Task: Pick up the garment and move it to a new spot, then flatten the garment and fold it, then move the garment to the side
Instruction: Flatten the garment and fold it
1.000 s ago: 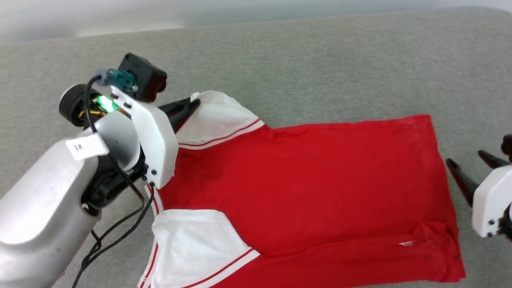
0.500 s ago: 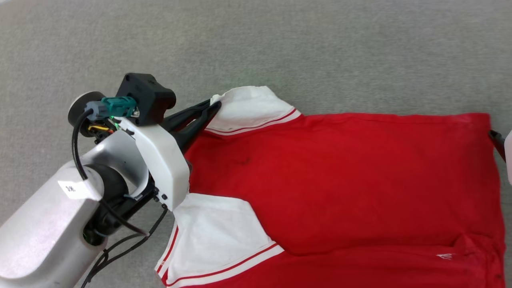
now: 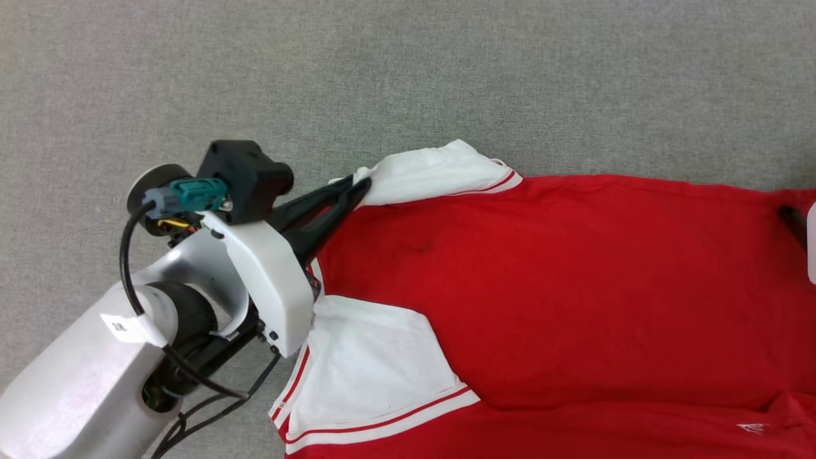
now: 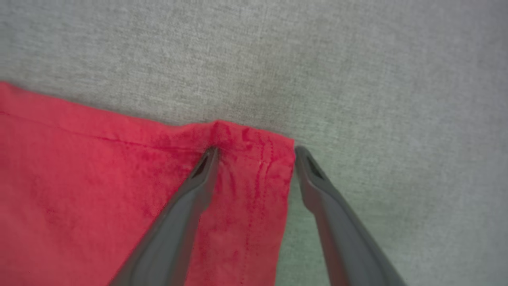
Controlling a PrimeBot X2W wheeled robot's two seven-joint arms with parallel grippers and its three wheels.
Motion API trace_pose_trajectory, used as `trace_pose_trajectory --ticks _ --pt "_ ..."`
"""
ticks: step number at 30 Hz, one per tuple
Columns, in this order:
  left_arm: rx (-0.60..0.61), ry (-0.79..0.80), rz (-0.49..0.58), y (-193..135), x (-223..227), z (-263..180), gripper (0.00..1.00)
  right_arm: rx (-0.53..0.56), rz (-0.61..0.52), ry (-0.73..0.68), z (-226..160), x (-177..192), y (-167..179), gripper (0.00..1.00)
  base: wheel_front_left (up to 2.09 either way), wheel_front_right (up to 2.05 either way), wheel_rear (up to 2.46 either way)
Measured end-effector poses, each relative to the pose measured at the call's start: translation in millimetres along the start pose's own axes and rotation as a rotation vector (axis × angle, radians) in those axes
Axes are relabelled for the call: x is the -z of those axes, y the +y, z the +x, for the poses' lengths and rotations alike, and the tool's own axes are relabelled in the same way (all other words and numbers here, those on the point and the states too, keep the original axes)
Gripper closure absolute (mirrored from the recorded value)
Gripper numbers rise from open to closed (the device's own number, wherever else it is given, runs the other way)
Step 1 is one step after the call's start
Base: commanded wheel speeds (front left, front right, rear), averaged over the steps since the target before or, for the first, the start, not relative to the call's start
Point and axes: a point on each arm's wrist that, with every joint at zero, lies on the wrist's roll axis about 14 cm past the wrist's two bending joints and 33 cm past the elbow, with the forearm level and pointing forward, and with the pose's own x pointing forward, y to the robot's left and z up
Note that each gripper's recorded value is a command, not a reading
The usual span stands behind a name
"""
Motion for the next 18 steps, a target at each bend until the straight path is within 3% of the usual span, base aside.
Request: trace_pose_trajectory --ticks 2,3,4,12,18 --pt "-0.017 0.005 -0.005 5.9 3.1 -0.7 1.0 -0.016 0.007 0.012 3.4 3.2 4.0 0.72 0.0 0.0 0.0" --pt "-0.023 0.008 -0.009 7.4 5.3 -1.2 1.0 -0.022 0.007 0.012 3.5 3.3 5.7 0.72 0.0 0.0 0.0" --pt "-0.024 0.009 -0.012 7.7 7.1 -1.7 1.0 -0.027 0.007 0.003 3.3 2.8 7.3 1.0 0.0 0.0 0.0" --pt "-0.079 -0.032 -0.047 11.8 8.4 -15.7 1.0 -0.041 0.049 -0.143 -18.1 -8.7 12.6 1.0 0.0 0.0 0.0" --pt "-0.109 -0.101 -0.115 1.0 4.6 -37.6 1.0 -0.021 0.102 -0.285 -61.3 -13.2 2.4 1.0 0.0 0.0 0.0"
